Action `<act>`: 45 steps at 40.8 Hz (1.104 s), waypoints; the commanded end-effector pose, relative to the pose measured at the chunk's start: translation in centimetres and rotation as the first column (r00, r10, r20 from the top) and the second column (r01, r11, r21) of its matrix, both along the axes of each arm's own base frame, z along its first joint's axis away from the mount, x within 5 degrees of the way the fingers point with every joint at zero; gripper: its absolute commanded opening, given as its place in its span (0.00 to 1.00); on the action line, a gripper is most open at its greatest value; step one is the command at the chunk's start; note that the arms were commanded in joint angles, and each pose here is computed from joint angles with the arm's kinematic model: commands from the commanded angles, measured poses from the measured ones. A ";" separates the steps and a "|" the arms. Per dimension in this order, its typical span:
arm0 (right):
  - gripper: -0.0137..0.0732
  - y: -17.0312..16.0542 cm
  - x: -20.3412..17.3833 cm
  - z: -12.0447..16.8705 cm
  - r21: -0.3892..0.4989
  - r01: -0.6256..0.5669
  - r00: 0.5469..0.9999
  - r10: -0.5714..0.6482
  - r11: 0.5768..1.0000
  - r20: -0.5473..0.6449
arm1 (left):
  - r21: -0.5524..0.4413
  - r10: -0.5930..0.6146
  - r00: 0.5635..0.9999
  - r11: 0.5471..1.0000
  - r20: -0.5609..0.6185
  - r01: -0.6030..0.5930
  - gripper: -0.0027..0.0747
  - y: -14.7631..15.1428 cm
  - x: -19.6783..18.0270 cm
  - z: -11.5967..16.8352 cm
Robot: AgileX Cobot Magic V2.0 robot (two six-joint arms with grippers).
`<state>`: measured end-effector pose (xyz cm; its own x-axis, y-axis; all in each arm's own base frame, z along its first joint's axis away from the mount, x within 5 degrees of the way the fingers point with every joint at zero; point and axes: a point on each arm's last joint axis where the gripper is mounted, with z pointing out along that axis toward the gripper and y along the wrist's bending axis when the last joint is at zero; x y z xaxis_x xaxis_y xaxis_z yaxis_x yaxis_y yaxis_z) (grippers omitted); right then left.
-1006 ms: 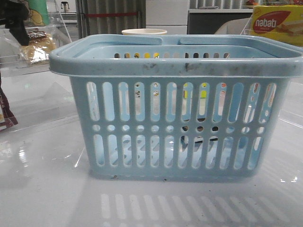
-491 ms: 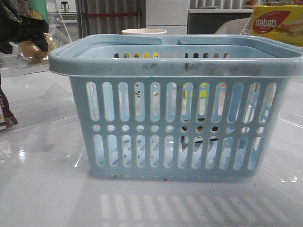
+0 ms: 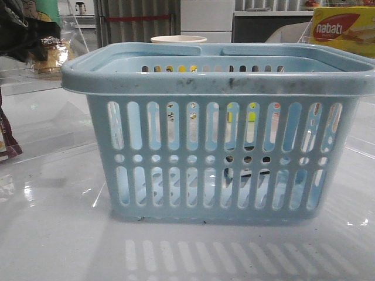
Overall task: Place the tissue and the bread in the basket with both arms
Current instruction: 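Reach the left gripper to the wrapped bread on the shelf, then grasp the wrapped bread with the left gripper and lift it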
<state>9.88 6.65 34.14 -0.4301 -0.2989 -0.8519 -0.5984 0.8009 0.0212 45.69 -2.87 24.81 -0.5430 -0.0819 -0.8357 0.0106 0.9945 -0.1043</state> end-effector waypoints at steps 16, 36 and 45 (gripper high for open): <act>0.75 0.0 0.2 1.4 0.037 0.008 0.996 -0.011 0.999 0.086 | -0.027 -0.003 0.997 1.000 0.081 0.005 0.15 0.0 -3.3 8.2; 0.75 0.0 0.2 1.4 0.037 0.008 0.996 -0.011 0.999 0.086 | -0.017 -0.172 0.973 0.984 0.156 0.177 0.15 -4.1 -13.8 18.7; 0.75 0.0 0.2 1.4 0.037 0.008 0.996 -0.011 0.999 0.086 | 0.036 -0.372 0.917 0.928 0.146 0.371 0.15 -8.7 -17.6 20.0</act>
